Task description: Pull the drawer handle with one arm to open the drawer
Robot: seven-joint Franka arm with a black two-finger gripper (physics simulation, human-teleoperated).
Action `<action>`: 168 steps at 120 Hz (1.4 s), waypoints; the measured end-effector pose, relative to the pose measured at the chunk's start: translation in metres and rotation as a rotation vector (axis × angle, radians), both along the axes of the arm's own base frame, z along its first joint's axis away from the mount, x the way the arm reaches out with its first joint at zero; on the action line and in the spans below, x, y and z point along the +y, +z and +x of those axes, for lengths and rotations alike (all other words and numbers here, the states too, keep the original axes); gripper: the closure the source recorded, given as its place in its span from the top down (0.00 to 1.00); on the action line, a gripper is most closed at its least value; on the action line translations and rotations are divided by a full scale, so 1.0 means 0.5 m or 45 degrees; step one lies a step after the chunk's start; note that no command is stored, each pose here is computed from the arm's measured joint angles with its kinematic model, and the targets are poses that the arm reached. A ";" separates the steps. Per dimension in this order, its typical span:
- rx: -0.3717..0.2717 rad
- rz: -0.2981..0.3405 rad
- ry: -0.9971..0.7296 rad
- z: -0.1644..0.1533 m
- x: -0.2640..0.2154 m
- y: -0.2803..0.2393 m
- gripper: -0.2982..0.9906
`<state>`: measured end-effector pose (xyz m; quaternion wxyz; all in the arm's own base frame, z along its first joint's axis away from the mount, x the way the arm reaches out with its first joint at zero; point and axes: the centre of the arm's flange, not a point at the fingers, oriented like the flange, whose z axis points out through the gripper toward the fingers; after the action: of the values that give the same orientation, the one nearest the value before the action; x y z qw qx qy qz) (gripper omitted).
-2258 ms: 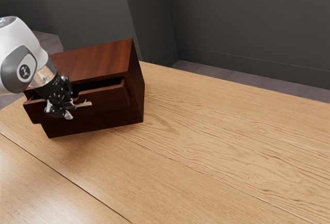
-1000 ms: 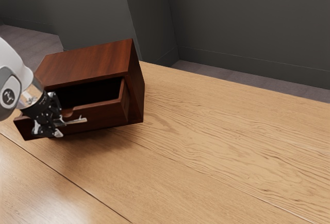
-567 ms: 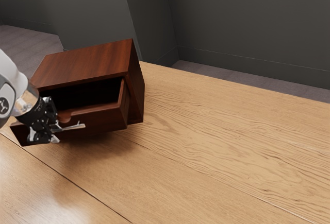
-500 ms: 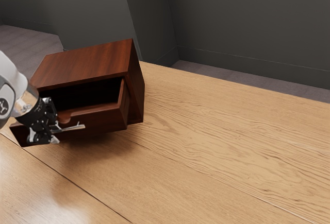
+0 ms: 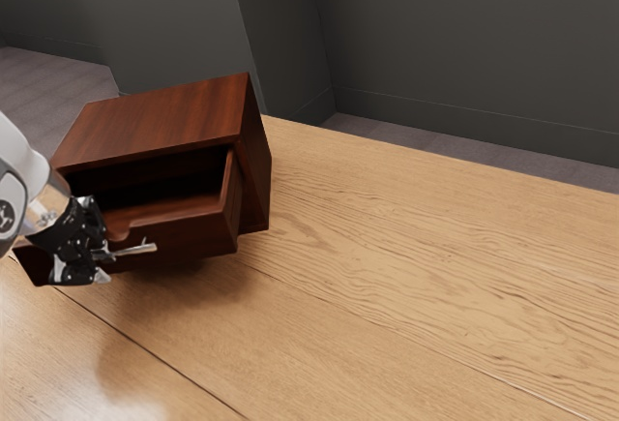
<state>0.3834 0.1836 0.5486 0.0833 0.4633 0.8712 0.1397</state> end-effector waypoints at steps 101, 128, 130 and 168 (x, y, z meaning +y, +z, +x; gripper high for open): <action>-0.049 0.047 -0.026 -0.018 -0.011 0.029 0.33; -0.099 0.104 -0.066 -0.002 -0.022 0.073 0.32; -0.107 0.116 -0.078 0.004 -0.029 0.083 0.33; -0.198 0.054 -0.522 0.108 -0.115 0.468 0.63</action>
<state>0.4376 0.1263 0.7826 0.1672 0.6201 0.7466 0.1736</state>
